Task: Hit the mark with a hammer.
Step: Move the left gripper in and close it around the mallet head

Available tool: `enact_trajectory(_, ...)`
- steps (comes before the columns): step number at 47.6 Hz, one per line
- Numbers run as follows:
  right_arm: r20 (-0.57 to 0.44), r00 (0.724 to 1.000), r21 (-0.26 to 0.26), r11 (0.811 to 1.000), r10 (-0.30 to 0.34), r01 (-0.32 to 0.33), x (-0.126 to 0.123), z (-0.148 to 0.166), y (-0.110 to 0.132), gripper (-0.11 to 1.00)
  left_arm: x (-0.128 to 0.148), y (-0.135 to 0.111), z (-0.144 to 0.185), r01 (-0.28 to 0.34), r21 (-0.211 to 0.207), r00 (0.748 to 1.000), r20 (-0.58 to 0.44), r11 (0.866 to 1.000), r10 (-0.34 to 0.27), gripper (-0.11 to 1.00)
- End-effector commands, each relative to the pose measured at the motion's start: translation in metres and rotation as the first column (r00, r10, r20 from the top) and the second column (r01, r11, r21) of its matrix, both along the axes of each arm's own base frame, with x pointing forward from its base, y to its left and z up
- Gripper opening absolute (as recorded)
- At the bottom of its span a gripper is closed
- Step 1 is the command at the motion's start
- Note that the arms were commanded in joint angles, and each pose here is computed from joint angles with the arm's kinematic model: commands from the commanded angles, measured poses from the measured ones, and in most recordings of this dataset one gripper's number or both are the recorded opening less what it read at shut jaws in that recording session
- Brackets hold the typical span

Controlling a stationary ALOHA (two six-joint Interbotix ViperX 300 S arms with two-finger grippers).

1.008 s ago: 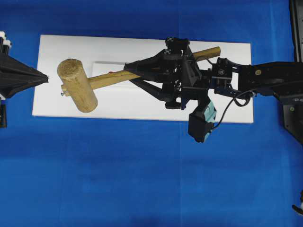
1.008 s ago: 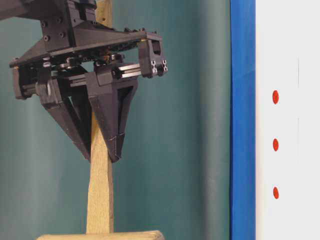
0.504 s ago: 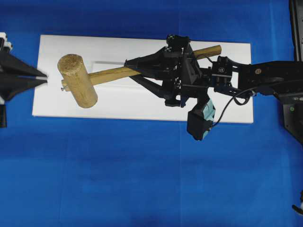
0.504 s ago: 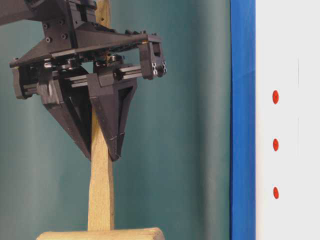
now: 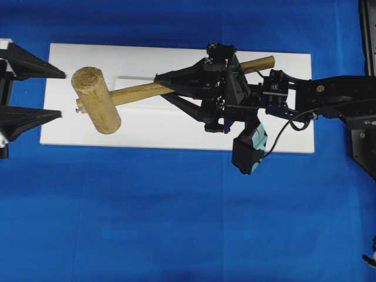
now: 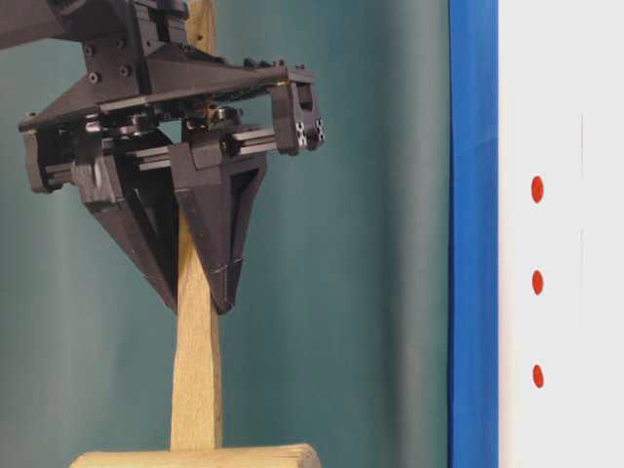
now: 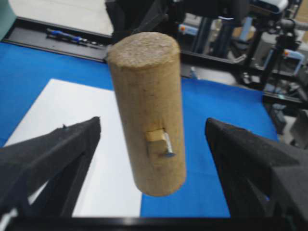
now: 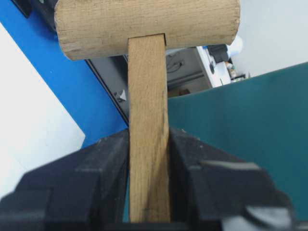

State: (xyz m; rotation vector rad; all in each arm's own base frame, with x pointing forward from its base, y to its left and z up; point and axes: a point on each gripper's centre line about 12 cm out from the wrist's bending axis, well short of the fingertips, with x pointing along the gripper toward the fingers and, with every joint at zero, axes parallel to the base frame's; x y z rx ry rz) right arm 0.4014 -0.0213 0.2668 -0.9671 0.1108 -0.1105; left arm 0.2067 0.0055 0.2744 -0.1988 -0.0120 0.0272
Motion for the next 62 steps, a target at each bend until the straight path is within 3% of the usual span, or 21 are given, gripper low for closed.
enact_trajectory(1, 0.069, 0.998, -0.001, 1.000, -0.002, 0.002, -0.003, 0.023, 0.000, 0.09, 0.013, 0.002, 0.009, -0.010, -0.001, 1.000, 0.026, 1.000, 0.010, 0.93)
enact_trajectory(14, 0.057, 0.998, 0.000, 1.000, 0.000, 0.000, -0.003, 0.022, 0.001, 0.09, 0.046, 0.004, 0.012, -0.013, 0.000, 0.999, 0.046, 1.000, 0.013, 0.93)
enact_trajectory(32, 0.064, 0.998, 0.000, 1.000, -0.003, 0.003, -0.002, 0.024, -0.001, 0.09, 0.070, 0.005, 0.006, -0.013, -0.007, 1.000, 0.006, 1.000, 0.013, 0.93)
enact_trajectory(40, 0.066, 0.998, 0.001, 1.000, -0.005, 0.005, -0.002, 0.025, -0.001, 0.09, 0.072, 0.005, 0.006, -0.014, -0.040, 1.000, 0.003, 0.999, 0.014, 0.91)
enact_trajectory(44, 0.066, 0.998, 0.001, 1.000, -0.005, 0.004, -0.002, 0.025, -0.001, 0.09, 0.072, 0.005, 0.003, -0.014, -0.050, 1.000, -0.014, 0.999, 0.013, 0.82)
enact_trajectory(51, 0.066, 0.998, 0.003, 1.000, -0.005, 0.005, -0.002, 0.025, -0.001, 0.09, 0.071, 0.004, 0.002, -0.011, -0.044, 1.000, -0.023, 0.999, 0.010, 0.43)
enact_trajectory(62, 0.071, 0.997, 0.004, 1.000, -0.005, 0.005, -0.002, 0.026, -0.001, 0.09, 0.071, 0.004, 0.002, -0.011, -0.041, 1.000, -0.023, 0.999, 0.010, 0.45)
